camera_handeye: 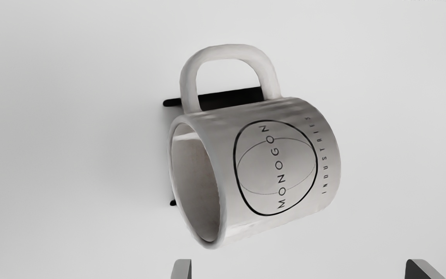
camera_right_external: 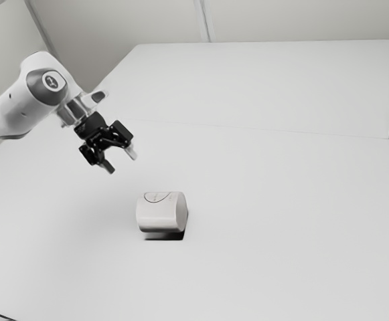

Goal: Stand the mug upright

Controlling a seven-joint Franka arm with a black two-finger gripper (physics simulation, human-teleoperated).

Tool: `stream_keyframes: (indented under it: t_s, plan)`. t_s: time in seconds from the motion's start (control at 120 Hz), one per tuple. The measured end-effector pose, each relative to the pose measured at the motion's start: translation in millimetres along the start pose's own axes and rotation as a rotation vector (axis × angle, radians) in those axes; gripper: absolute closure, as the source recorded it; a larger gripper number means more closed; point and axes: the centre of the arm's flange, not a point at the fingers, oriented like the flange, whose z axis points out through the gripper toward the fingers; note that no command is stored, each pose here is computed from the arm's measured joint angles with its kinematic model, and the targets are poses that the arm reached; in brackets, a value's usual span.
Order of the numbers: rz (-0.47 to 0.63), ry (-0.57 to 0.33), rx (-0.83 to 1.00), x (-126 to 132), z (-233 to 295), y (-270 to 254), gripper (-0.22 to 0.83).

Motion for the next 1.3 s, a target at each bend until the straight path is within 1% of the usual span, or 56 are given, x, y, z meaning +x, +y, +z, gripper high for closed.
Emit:
stream_keyframes:
  t_s: [0.142,0.267,0.367,0.458,0.542,0.667,0.783,1.0,1.025,1.05,1.142,1.208,1.3]
  plan:
    - [-0.036,0.008,-0.103,-6.3,26.5,-28.4,0.0]
    - [-0.041,0.019,-0.173,-10.0,44.9,-40.6,0.0]
    - [-0.049,0.031,-0.281,-11.0,66.5,-53.2,0.0]
    - [-0.063,0.056,-0.385,-14.1,83.3,-75.3,0.0]
    - [-0.054,0.068,-0.451,-13.8,94.6,-92.5,0.0]
    - [-0.004,0.062,-0.554,-12.0,117.0,-104.5,0.0]
    - [0.046,0.056,-0.642,-22.1,136.5,-110.3,0.0]
    - [0.177,0.086,-0.745,-28.9,139.0,-106.4,0.0]
    - [0.19,0.09,-0.755,-29.1,139.3,-105.7,0.02]
    - [0.201,0.094,-0.764,-29.1,140.3,-105.4,0.07]
    - [0.23,0.105,-0.792,-28.6,146.6,-106.1,0.31]
    - [0.244,0.116,-0.809,-27.9,151.7,-107.6,0.44]
    - [0.27,0.136,-0.822,-27.1,152.9,-107.2,0.58]
